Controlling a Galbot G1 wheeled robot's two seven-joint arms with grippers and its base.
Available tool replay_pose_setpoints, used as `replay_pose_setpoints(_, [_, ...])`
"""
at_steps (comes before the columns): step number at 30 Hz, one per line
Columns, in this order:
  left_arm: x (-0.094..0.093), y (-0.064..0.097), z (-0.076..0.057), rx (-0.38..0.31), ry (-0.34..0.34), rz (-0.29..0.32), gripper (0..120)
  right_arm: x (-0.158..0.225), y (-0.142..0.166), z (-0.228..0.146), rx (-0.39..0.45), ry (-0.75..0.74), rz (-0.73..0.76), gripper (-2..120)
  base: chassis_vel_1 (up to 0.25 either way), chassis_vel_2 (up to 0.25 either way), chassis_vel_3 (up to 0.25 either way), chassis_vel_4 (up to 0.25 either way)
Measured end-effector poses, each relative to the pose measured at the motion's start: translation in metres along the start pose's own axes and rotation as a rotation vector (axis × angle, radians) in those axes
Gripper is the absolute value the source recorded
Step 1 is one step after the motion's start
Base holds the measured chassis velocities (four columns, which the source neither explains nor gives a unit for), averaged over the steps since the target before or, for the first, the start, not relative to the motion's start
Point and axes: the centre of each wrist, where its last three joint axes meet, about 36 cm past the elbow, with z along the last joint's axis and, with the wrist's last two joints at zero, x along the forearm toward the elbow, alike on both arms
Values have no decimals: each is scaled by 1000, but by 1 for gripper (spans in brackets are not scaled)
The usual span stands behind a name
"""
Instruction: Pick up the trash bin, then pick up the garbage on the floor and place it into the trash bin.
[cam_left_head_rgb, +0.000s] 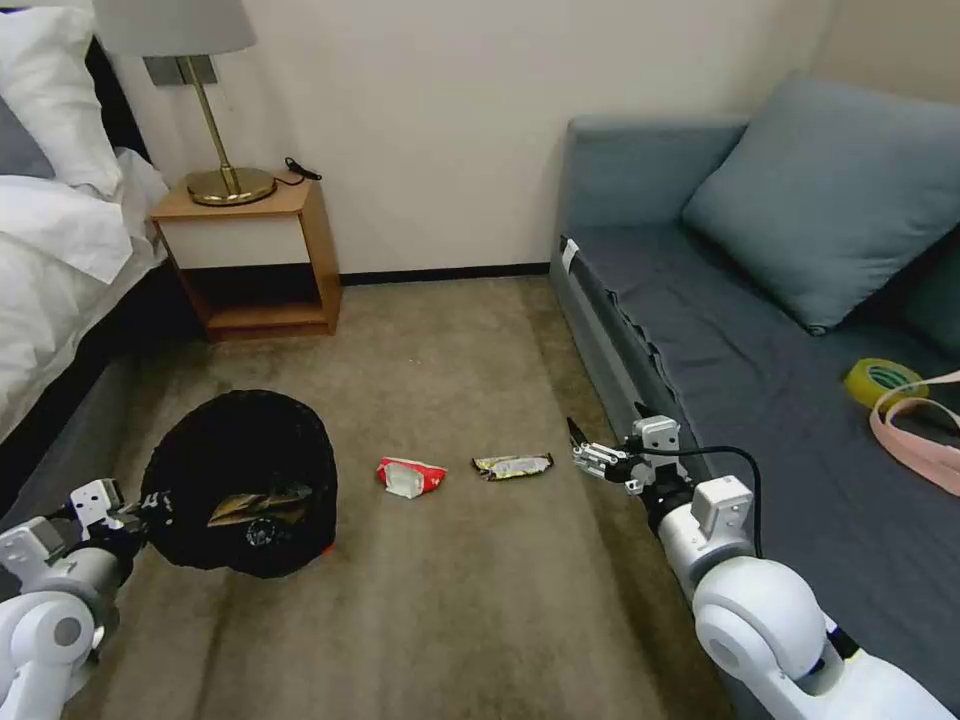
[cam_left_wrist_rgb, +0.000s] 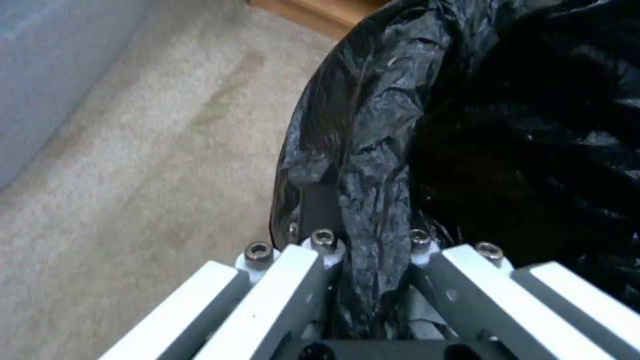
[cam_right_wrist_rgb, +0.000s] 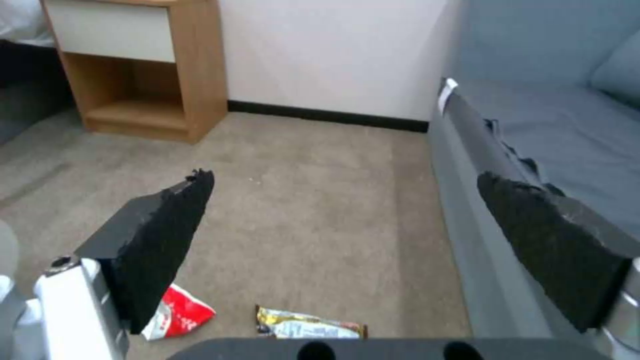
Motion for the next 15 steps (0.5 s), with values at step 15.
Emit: replay_pose_setpoints(15, [6, 6, -6, 17, -24, -12, 2, -8, 1, 3, 5, 4, -19, 100, -130, 133, 128, -135])
